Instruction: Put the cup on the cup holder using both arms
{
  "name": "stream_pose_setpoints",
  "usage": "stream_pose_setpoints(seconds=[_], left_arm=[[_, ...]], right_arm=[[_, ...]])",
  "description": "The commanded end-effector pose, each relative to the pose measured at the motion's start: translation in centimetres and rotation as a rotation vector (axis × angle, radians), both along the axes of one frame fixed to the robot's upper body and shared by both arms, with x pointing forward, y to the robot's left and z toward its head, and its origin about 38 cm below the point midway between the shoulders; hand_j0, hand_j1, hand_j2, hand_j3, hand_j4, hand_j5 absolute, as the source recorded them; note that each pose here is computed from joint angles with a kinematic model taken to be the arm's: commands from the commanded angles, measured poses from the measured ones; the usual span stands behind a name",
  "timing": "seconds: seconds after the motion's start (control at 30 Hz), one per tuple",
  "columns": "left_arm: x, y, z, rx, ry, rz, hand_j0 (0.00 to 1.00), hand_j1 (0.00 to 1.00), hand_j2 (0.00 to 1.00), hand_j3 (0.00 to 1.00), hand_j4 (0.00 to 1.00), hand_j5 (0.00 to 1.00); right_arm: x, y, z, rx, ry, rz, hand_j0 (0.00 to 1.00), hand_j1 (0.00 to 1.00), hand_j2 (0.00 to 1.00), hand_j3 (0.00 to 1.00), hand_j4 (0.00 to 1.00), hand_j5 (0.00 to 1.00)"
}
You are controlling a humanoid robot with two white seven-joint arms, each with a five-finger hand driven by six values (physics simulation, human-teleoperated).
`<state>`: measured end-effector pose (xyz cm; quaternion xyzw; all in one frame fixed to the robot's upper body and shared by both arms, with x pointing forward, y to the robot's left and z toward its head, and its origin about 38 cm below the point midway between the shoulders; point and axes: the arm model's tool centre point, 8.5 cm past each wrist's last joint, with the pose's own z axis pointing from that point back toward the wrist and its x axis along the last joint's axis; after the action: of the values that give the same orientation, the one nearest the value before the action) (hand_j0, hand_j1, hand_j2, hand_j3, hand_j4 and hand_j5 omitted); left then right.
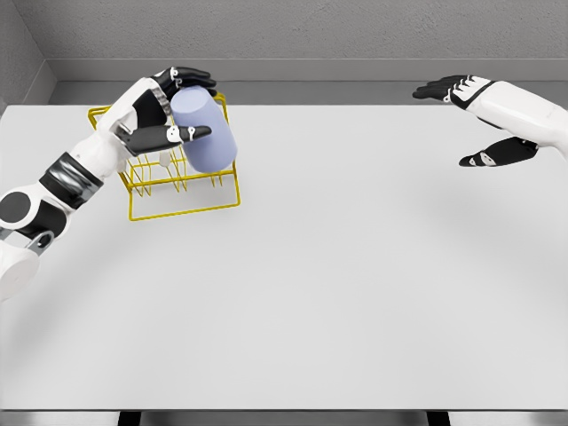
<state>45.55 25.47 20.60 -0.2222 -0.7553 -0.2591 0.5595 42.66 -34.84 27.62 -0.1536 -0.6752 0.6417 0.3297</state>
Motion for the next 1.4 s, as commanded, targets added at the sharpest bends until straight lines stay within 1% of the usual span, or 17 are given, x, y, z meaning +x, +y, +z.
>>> stream_pose_setpoints(seconds=[0.0,0.07,0.2,0.3,0.53,0.73,0.87,0.9,0.93,1.03,1.07,1.1,1.17,1.27,1.37], left_arm=[[0.0,0.0,0.0,-0.003,0.001,0.001,0.71,0.71,0.71,0.71,0.71,0.71],[0.0,0.0,0.1,-0.004,-0.001,-0.001,0.72,0.72,0.72,0.72,0.72,0.72],[0.0,0.0,0.0,-0.001,0.0,0.001,0.76,0.76,0.76,0.76,0.76,0.76],[0.0,0.0,0.0,0.002,0.0,0.001,0.81,0.81,0.81,0.81,0.81,0.81],[-0.1,-0.1,0.1,0.006,-0.007,-0.004,0.81,0.81,0.81,0.81,0.81,0.81],[-0.7,-0.5,0.8,-0.001,-0.03,-0.029,0.81,0.81,0.81,0.81,0.81,0.81],[-1.3,-0.9,2.0,0.0,-0.058,-0.054,0.81,0.81,0.81,0.81,0.81,0.81],[-1.5,-0.8,2.4,0.001,-0.074,-0.061,0.81,0.81,0.81,0.81,0.81,0.81],[-1.7,-0.4,2.9,-0.006,-0.106,-0.062,0.81,0.81,0.81,0.81,0.81,0.81],[-2.0,0.6,3.5,0.008,-0.124,-0.052,0.81,0.81,0.81,0.81,0.81,0.81],[-2.1,0.9,3.8,0.009,-0.139,-0.052,0.81,0.81,0.81,0.81,0.81,0.81],[-2.5,1.1,4.3,0.002,-0.171,-0.058,0.81,0.81,0.81,0.81,0.81,0.81],[-2.8,2.0,4.7,0.014,-0.191,-0.05,0.81,0.81,0.81,0.81,0.81,0.81],[-3.6,3.6,4.5,0.026,-0.216,-0.037,0.82,0.82,0.82,0.82,0.82,0.82],[-4.2,6.4,4.7,0.072,-0.219,0.008,0.87,0.87,0.87,0.87,0.87,0.87]], right_arm=[[0.0,-0.1,0.1,0.007,0.002,-0.002,1.0,1.0,1.0,1.0,1.0,1.0],[0.0,-0.1,0.1,0.007,0.0,-0.002,1.0,1.0,1.0,1.0,1.0,1.0],[0.0,-0.1,0.1,0.007,0.002,-0.002,1.0,1.0,1.0,1.0,1.0,1.0],[0.0,-0.1,0.1,0.007,0.002,-0.002,1.0,1.0,1.0,1.0,1.0,1.0],[0.0,-0.1,0.1,0.007,0.001,-0.003,1.0,1.0,1.0,1.0,1.0,1.0],[0.0,-0.2,0.1,0.006,0.001,-0.004,1.0,1.0,1.0,1.0,1.0,1.0],[0.0,-0.2,0.1,0.006,0.001,-0.004,1.0,1.0,1.0,1.0,1.0,1.0],[0.0,-0.1,0.1,0.005,0.002,-0.003,1.0,1.0,1.0,1.0,1.0,1.0],[0.0,-0.2,0.1,0.006,0.001,-0.004,1.0,1.0,1.0,1.0,1.0,1.0],[0.0,-0.2,0.1,0.006,0.001,-0.004,1.0,1.0,1.0,1.0,1.0,1.0],[0.0,-0.2,0.1,0.006,0.001,-0.004,1.0,1.0,1.0,1.0,1.0,1.0],[0.0,-0.2,0.1,0.006,0.001,-0.004,1.0,1.0,1.0,1.0,1.0,1.0],[0.0,-0.1,0.1,0.006,0.0,-0.003,1.0,1.0,1.0,1.0,1.0,1.0],[0.0,-0.1,0.1,0.007,0.0,-0.002,1.0,1.0,1.0,1.0,1.0,1.0],[0.0,-0.1,0.1,0.006,0.001,-0.004,1.0,1.0,1.0,1.0,1.0,1.0]])
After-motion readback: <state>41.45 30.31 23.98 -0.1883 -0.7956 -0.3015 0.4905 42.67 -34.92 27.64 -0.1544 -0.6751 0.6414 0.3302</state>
